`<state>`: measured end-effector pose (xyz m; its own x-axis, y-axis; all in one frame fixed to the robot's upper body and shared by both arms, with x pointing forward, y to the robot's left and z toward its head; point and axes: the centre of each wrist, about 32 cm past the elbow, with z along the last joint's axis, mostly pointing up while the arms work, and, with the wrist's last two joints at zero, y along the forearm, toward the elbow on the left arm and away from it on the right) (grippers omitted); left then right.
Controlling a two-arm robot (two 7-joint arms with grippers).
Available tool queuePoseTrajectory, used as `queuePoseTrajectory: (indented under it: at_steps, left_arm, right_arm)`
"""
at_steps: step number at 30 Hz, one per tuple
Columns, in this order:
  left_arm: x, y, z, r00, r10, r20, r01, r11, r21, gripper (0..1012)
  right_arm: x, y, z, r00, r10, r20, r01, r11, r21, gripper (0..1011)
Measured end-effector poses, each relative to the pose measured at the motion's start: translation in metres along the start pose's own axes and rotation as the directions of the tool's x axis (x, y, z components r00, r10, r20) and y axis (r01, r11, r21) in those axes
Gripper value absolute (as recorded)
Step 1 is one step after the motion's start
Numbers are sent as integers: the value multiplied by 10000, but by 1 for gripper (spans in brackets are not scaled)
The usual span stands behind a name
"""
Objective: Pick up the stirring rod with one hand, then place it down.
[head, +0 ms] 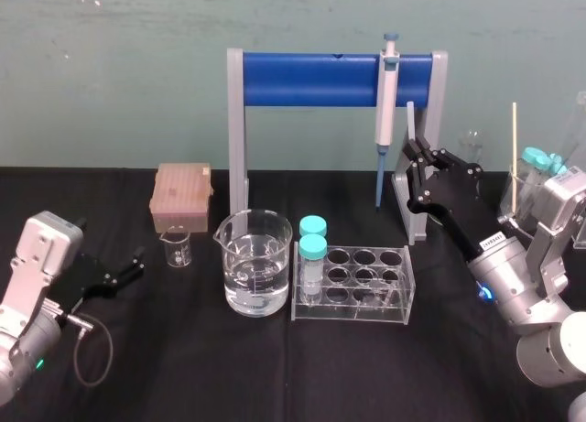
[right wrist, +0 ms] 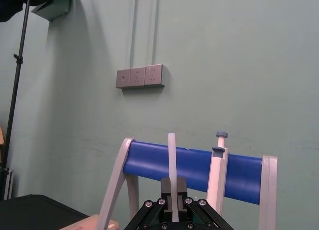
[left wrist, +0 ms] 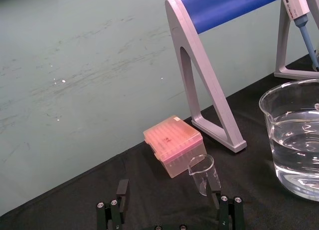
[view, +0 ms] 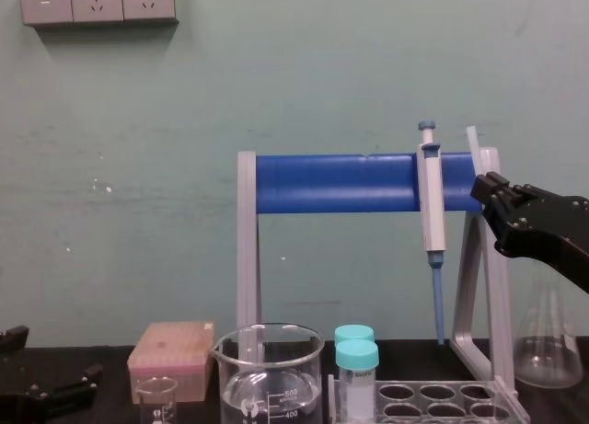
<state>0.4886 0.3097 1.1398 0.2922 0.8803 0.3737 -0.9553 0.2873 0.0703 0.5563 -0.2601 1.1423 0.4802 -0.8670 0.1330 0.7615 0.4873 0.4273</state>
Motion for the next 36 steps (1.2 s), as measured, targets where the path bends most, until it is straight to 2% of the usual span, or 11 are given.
queuePoseTrajectory:
  at_steps: [36]
  left_arm:
    - [0,0,0,10000,0,1,0,10000,0,1000]
  right_arm:
    - [1,12,6,10000,68,24,-69,9999,114,57]
